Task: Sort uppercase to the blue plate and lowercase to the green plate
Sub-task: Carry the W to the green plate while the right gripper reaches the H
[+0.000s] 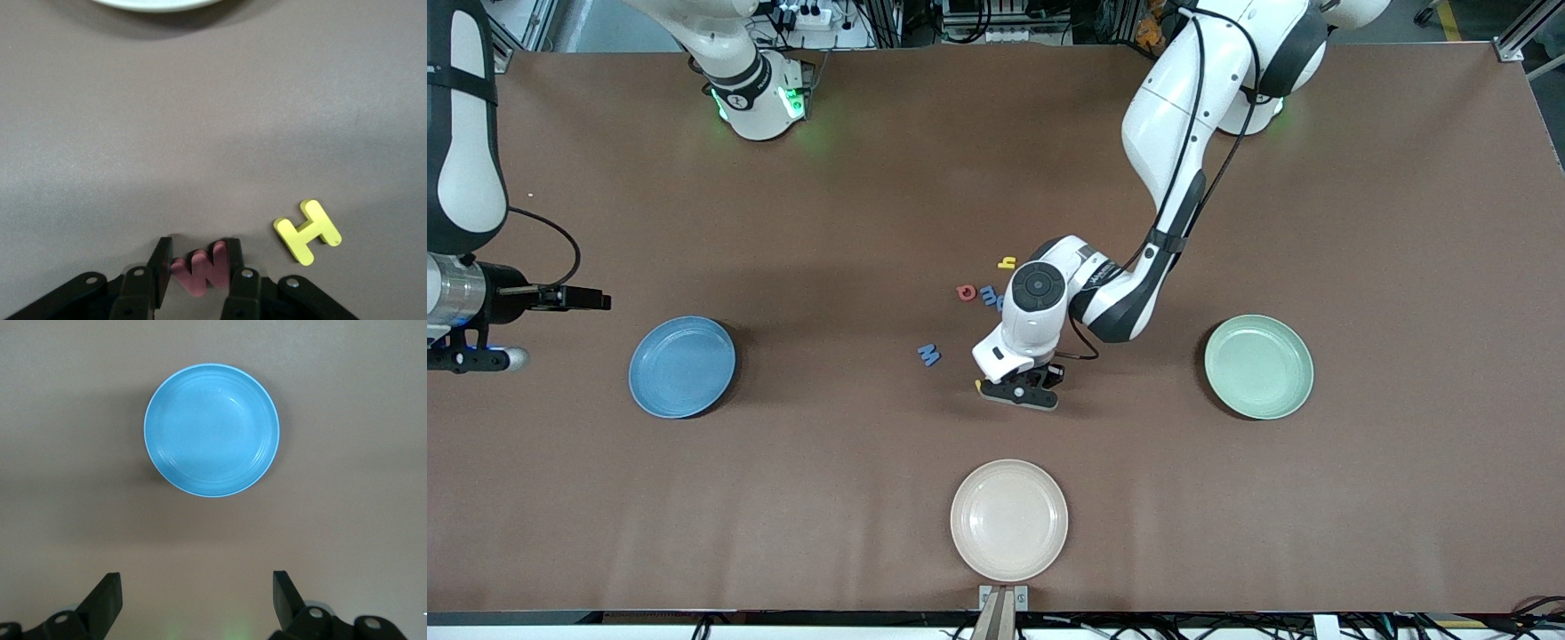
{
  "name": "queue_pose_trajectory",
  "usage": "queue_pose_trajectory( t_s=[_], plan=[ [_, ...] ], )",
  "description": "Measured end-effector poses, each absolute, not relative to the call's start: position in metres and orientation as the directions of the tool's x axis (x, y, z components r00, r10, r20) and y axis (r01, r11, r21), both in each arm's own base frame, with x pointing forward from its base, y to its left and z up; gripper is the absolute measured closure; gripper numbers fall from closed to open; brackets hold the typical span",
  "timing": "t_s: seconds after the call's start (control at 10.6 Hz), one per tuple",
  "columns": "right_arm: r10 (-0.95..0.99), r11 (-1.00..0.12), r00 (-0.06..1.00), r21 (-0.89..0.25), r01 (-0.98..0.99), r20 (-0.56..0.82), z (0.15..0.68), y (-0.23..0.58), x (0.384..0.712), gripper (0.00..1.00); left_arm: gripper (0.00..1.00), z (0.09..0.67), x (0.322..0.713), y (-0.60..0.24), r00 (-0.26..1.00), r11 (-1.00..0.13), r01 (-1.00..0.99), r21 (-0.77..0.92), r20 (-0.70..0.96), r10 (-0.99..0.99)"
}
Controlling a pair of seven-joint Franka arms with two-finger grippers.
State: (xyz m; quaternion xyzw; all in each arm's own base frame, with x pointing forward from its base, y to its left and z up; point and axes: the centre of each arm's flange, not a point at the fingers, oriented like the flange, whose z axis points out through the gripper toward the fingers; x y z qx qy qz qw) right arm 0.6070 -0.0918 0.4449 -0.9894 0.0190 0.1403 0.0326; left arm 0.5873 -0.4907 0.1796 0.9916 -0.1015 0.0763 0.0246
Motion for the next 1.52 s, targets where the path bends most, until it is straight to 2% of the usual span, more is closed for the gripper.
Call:
queue_pose_trajectory(
  t_s=[0.38,0.76,1.23,1.52],
  plan=[
    [-0.016,-0.997,0.960,-0.064,-0.035,-0.279,0.445,-0.085,0.608,0.00,0.63,0.213,0.599,-0.485,0.971,-0.982,-0.188,0.028,0.155,-0.181],
    [0.086,-0.995,0.958,-0.071,0.070,-0.273,0.446,-0.016,0.614,0.00,0.63,0.285,0.633,-0.437,0.979,-0.990,-0.141,0.013,0.150,-0.138],
    [0.129,-0.989,0.959,-0.099,0.107,-0.252,0.423,0.113,0.625,0.00,0.63,0.339,0.696,-0.295,0.962,-0.966,-0.258,-0.027,0.087,-0.259],
    [0.101,-0.993,0.969,-0.080,0.085,-0.227,0.386,0.236,0.636,0.00,0.63,0.328,0.703,-0.213,0.963,-0.962,-0.269,-0.036,-0.026,-0.268]
  ],
)
